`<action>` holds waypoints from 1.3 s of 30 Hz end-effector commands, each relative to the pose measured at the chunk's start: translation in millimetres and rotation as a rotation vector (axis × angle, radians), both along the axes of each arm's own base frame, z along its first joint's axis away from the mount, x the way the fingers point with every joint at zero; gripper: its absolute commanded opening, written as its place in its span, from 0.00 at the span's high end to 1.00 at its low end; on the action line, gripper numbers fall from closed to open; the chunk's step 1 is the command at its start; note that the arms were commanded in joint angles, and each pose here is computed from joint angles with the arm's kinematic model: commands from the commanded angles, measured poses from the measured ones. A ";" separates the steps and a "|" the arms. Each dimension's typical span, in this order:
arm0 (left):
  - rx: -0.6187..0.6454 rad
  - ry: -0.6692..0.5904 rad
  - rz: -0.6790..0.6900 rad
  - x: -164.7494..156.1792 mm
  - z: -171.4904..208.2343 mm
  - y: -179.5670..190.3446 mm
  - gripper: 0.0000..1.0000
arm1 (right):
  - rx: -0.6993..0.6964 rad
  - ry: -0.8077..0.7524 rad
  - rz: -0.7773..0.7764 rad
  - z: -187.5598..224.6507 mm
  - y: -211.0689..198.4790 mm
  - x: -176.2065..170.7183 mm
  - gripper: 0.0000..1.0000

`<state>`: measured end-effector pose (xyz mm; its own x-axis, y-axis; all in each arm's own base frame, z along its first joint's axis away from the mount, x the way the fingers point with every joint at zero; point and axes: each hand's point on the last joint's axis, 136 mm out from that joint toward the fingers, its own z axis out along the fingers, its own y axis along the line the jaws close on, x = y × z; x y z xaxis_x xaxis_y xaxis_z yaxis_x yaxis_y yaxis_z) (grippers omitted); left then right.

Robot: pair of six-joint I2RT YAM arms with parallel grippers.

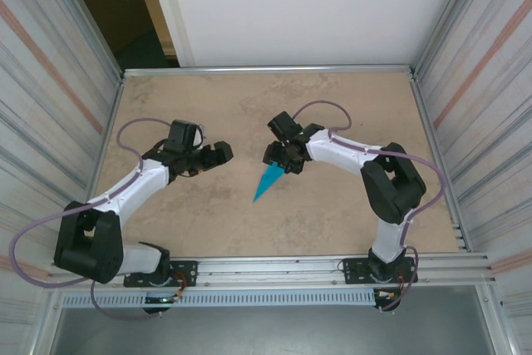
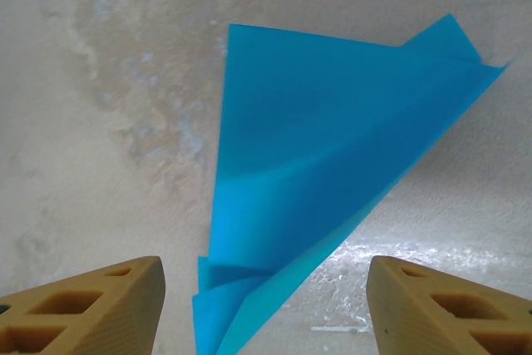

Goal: Fold a paper plane with a square sheet of paper (pick it up from the middle)
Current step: Turn over a paper plane at the center of the table.

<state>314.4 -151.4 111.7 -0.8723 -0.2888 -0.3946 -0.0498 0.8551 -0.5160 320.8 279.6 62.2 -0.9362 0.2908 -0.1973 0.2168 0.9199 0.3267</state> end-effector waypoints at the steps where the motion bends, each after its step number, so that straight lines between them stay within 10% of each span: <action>1: 0.043 -0.004 -0.008 -4.8 -5.2 8.5 0.08 | -0.085 0.044 -0.145 -9.3 -14.3 -2.4 0.37; 18: 0.034 0.030 -0.026 -0.4 -15.5 3.3 0.07 | -0.034 0.090 -0.267 -13.9 -14.4 -19.2 0.56; 30: 0.006 0.044 -0.040 0.1 -15.6 -0.3 0.05 | -0.033 0.070 -0.293 -12.5 -18.5 -17.1 0.88; 39: -0.083 0.044 0.013 4.7 -11.3 10.6 0.05 | 0.070 -0.087 -0.084 30.7 -0.6 6.0 1.00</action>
